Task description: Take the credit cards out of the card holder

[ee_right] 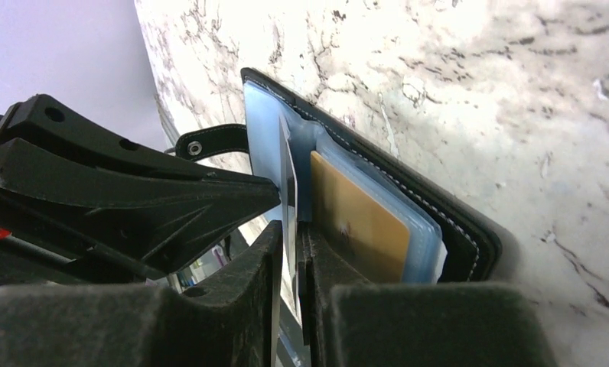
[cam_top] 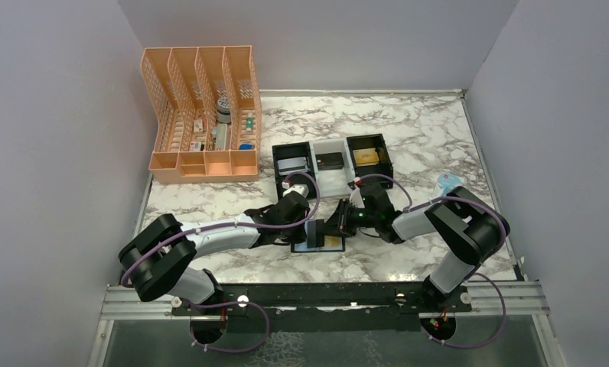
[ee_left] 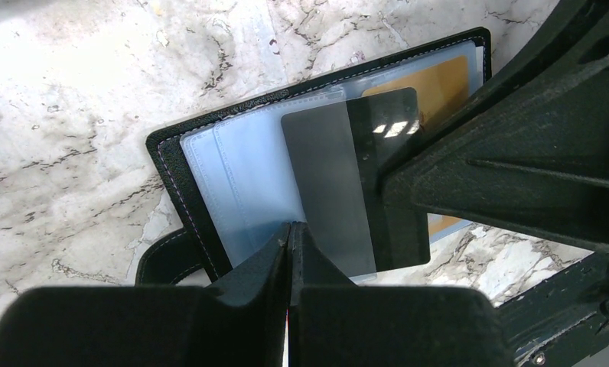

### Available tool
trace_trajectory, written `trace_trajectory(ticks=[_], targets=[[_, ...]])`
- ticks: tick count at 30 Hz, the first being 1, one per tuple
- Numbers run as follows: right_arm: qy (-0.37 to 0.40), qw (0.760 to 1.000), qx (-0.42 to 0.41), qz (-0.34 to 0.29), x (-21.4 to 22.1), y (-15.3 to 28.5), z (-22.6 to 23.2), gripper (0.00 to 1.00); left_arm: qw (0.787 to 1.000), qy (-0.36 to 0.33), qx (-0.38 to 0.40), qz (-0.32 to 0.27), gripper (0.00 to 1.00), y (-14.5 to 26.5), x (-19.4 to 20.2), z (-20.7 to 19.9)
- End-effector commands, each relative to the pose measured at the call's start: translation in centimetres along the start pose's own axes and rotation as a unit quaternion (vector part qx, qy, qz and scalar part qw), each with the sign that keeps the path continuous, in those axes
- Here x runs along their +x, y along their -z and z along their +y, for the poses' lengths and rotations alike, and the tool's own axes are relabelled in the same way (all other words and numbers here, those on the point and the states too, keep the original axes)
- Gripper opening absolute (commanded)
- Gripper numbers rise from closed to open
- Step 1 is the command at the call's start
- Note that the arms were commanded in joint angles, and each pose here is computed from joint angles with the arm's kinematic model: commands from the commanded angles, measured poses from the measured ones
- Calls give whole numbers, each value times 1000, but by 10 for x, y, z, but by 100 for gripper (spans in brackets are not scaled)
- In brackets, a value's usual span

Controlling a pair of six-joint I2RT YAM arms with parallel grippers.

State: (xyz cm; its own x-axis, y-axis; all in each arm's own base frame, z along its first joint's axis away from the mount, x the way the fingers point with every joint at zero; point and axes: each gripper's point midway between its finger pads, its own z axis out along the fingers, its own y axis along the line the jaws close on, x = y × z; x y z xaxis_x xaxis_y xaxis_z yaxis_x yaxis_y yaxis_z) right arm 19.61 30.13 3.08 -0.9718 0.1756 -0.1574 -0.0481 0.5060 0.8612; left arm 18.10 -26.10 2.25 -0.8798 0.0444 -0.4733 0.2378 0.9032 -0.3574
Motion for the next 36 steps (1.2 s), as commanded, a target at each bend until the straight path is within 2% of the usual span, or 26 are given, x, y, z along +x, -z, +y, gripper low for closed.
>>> trace_trajectory(ticks=[1,7,11,22,36], targets=[[14,1000,-27,-7,-10,-5,12,10,999,-5,-40,12,2,1,12,20],[17,999,1,-27,-14,2,7,1,999,-3,-41,0,2,5,8,21],[18,999,24,-43,-15,9,0,1,999,0,-41,0,1,4,8,21],[34,999,13,-26,-10,16,11,1,999,-2,-33,-3,2,8,5,17],[92,988,54,-111,-35,42,18,1,999,0,-3,-45,18,24,-19,0]])
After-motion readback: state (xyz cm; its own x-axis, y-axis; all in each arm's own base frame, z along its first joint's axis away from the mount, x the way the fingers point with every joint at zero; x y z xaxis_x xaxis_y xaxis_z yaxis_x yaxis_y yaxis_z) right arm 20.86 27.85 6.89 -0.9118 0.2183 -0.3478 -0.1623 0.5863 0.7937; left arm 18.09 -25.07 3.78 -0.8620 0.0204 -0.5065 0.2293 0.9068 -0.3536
